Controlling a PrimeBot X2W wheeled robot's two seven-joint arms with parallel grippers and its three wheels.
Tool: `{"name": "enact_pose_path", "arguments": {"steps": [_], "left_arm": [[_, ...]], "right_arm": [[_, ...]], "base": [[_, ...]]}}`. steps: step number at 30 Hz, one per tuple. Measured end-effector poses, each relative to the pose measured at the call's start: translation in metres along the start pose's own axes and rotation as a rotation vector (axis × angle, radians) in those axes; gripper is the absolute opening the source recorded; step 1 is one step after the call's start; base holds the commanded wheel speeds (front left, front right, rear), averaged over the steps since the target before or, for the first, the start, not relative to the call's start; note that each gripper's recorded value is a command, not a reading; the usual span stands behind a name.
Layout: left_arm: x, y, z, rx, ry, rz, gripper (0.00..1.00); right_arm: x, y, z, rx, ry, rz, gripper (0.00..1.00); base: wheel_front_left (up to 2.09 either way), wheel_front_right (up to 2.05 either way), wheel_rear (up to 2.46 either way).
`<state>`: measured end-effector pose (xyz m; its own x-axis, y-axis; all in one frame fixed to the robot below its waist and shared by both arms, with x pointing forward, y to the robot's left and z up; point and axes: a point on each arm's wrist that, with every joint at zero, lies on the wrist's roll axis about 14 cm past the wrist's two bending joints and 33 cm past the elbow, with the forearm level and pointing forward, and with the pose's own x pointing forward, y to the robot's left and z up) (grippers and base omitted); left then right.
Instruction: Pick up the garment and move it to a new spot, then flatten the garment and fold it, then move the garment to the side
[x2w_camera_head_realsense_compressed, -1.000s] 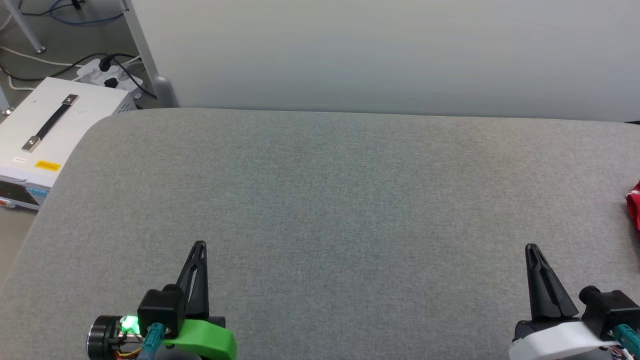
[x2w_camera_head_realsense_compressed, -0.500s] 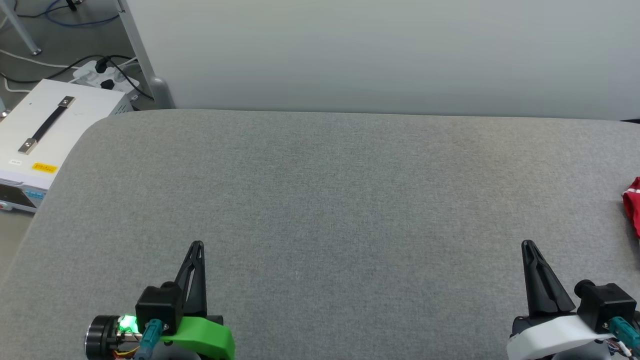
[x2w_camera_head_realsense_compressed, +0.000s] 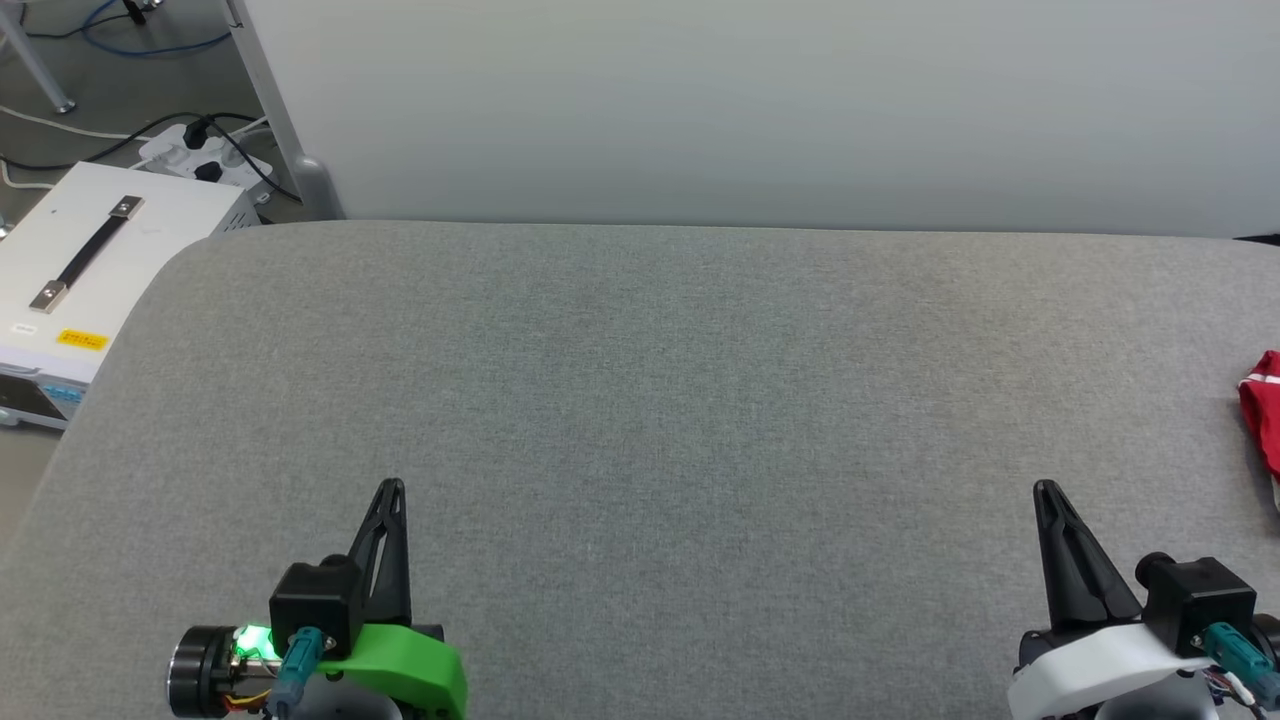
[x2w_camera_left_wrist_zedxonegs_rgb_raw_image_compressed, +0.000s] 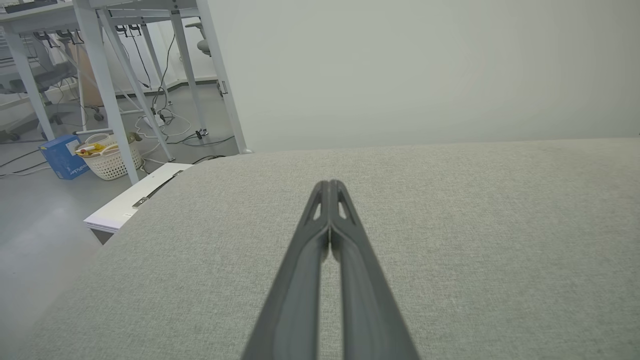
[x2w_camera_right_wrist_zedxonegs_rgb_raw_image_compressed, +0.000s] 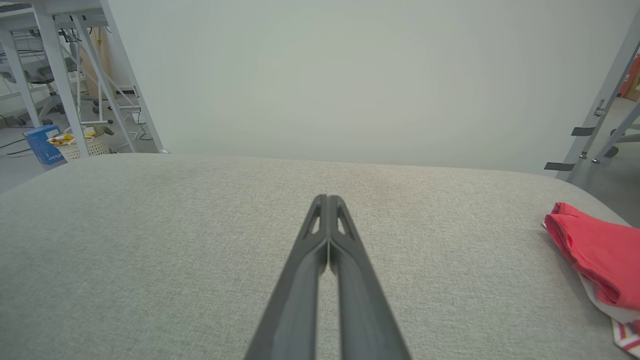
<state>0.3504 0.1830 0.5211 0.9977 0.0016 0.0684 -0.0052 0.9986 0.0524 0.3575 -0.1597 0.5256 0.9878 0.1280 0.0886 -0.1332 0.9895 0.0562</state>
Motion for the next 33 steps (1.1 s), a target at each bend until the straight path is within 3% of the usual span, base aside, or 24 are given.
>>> {"name": "enact_pose_path", "arguments": {"steps": [33], "left_arm": [[0.0095,-0.0021,-0.0008,-0.005,0.045,-0.001,0.0]], "right_arm": [[0.0046,-0.0008,-0.0026,-0.046,0.054,0.001,0.0]], "base": [[0.0,0.0,0.0]]}}
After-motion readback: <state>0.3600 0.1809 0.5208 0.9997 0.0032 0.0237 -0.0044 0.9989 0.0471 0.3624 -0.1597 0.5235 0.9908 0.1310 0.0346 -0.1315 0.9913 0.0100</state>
